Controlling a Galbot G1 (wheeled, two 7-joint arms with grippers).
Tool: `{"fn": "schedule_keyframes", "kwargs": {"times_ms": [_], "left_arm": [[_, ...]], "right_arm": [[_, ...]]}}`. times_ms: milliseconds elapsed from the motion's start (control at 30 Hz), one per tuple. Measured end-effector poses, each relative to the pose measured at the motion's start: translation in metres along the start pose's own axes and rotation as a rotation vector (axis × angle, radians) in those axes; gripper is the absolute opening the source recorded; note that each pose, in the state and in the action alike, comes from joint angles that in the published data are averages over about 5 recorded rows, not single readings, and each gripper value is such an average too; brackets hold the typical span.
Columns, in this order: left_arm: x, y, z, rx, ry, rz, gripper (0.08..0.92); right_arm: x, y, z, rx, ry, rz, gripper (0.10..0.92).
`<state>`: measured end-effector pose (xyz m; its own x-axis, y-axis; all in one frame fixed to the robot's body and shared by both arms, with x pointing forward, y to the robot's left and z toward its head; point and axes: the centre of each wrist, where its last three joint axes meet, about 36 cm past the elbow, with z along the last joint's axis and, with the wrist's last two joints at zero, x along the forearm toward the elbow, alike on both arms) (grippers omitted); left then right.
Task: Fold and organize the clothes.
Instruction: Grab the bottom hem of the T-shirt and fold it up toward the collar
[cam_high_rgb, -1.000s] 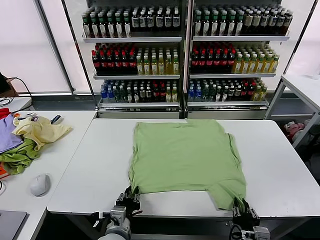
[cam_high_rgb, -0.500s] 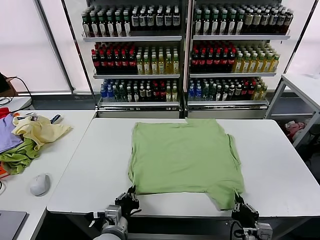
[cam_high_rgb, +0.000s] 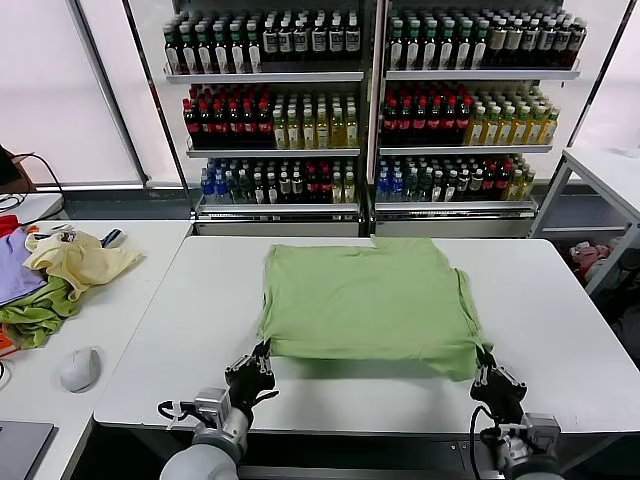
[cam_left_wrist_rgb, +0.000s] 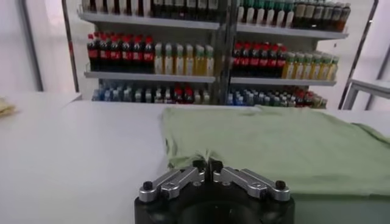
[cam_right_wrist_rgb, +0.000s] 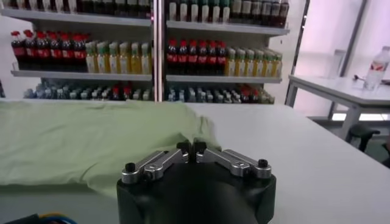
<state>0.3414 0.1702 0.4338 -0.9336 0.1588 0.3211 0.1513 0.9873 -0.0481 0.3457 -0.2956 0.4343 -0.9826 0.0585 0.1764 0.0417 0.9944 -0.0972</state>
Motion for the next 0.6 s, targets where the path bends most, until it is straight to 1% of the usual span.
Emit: {"fn": "schedule_keyframes", "kwargs": {"times_ms": [200, 600], "left_arm": [[-0.024, 0.004, -0.004, -0.032, -0.001, -0.014, 0.110], [-0.073, 0.004, -0.002, -0.099, 0.017, -0.034, 0.110]], "right_arm": [[-0.032, -0.007, -0.003, 0.034, -0.007, 0.000, 0.132], [-0.082, -0.010, 0.003, 0.073, 0.013, 0.007, 0.132]]}}
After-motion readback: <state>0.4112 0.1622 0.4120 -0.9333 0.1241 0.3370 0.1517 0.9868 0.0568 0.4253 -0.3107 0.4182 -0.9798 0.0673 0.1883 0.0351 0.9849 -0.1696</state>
